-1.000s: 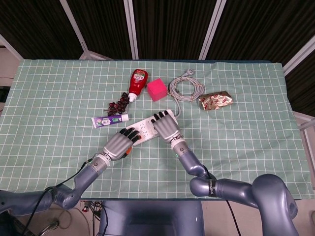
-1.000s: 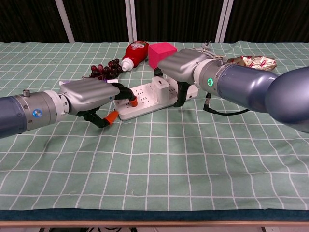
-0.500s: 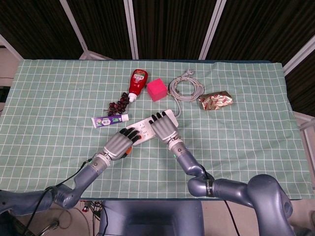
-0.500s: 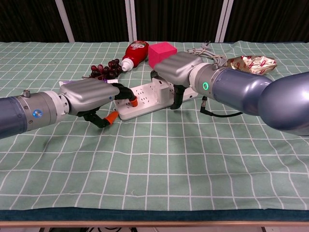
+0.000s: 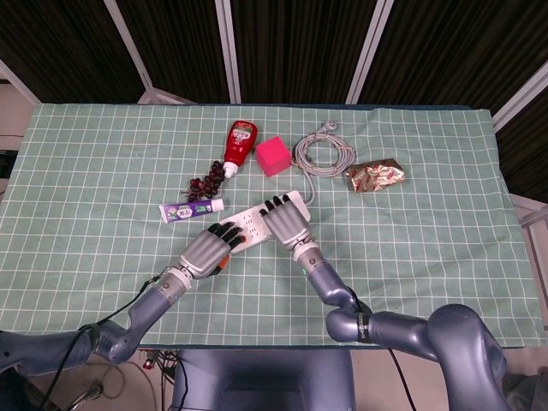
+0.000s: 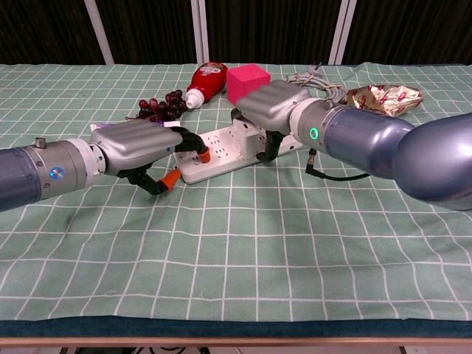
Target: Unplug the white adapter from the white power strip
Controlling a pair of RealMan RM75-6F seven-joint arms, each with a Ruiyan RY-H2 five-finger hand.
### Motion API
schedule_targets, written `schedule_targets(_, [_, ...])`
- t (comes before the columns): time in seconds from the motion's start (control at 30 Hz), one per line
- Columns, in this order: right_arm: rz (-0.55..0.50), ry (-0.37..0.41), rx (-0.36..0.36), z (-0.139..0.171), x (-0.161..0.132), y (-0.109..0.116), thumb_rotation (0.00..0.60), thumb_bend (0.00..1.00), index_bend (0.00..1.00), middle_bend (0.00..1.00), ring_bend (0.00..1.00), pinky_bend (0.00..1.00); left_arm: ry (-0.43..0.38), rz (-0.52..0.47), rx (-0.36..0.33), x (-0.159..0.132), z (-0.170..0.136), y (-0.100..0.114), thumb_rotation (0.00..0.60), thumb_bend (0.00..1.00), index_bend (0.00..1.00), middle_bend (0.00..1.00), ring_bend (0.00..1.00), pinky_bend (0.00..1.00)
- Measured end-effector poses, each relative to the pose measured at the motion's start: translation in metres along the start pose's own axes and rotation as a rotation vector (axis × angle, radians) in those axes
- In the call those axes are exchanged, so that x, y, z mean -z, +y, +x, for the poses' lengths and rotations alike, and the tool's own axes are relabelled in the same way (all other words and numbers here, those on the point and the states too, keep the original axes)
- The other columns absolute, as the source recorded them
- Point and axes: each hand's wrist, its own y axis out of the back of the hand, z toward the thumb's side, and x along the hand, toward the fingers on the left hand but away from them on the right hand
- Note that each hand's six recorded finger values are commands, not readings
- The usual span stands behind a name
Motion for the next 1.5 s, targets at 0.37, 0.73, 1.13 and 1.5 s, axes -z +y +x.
schedule_targets(0.37, [-0.015, 0.014, 0.023, 0.005, -0.006, 0.009, 0.6, 0.64, 0.6, 0.26, 0.22, 0.28, -0.006, -0.011, 0.004, -0.003, 0.001, -0.002, 0.6, 0.6, 0.25, 0.17, 0.07, 0.22])
schedule_targets(0.73, [-0.016, 0.007, 0.045, 0.01, -0.002, 0.02, 0.6, 0.64, 0.66, 0.27, 0.23, 0.28, -0.008, -0.012, 0.003, -0.005, 0.001, -0.002, 0.6, 0.6, 0.25, 0.17, 0.07, 0.22])
schedule_targets(1.13, [-0.015, -0.002, 0.071, 0.013, -0.001, 0.029, 0.6, 0.66, 0.71, 0.28, 0.24, 0.28, -0.006, -0.012, 0.004, -0.005, -0.001, -0.002, 0.6, 0.6, 0.25, 0.17, 0.07, 0.22])
schedule_targets(1.5, [-0.006, -0.018, 0.142, 0.021, 0.005, 0.058, 0.6, 0.66, 0.72, 0.28, 0.24, 0.28, -0.005, -0.024, -0.014, -0.005, -0.001, 0.004, 0.6, 0.6, 0.26, 0.17, 0.07, 0.22])
